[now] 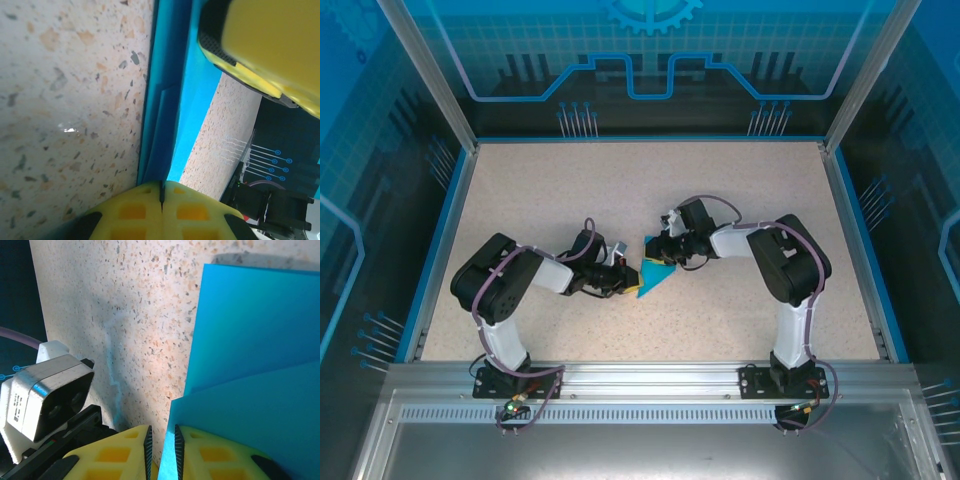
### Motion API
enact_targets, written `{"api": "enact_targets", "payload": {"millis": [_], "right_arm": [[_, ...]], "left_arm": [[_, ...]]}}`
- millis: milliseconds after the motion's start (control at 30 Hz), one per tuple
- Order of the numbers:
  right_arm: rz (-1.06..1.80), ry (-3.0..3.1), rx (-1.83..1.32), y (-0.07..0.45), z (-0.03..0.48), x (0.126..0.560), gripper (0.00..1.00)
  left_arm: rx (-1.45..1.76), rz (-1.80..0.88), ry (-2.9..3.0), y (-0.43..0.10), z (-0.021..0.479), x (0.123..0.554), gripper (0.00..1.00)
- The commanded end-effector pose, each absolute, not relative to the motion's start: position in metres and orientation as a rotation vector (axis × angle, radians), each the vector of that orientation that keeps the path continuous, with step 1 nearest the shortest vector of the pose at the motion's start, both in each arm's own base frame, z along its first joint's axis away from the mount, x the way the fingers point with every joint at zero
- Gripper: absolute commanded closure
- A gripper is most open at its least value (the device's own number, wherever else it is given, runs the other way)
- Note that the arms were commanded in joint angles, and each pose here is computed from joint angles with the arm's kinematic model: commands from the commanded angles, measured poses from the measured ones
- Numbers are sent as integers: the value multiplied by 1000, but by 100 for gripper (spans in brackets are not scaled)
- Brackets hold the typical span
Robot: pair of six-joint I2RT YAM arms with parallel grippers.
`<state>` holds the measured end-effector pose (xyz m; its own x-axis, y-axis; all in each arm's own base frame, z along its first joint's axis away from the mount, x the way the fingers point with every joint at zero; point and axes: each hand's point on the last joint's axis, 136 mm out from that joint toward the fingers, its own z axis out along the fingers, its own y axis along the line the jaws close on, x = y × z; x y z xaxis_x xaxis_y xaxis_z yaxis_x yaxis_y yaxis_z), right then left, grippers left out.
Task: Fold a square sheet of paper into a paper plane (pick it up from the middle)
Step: Fourth fold the wing at the center of the table.
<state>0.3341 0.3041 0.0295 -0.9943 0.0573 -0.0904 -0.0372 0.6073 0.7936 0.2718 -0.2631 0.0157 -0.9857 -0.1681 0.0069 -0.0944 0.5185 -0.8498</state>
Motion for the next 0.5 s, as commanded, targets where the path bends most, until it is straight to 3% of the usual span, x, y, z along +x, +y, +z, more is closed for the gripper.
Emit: {"api": "enact_targets", "payload": {"millis": [0, 467], "right_arm": [[1361, 2735, -5, 305, 31, 333, 78], [1225, 2880, 50, 298, -6, 328, 80]], "left_arm": [[-406, -1326, 2755, -244, -18, 267, 99], [-453, -1296, 2768, -239, -24, 263, 97]]}}
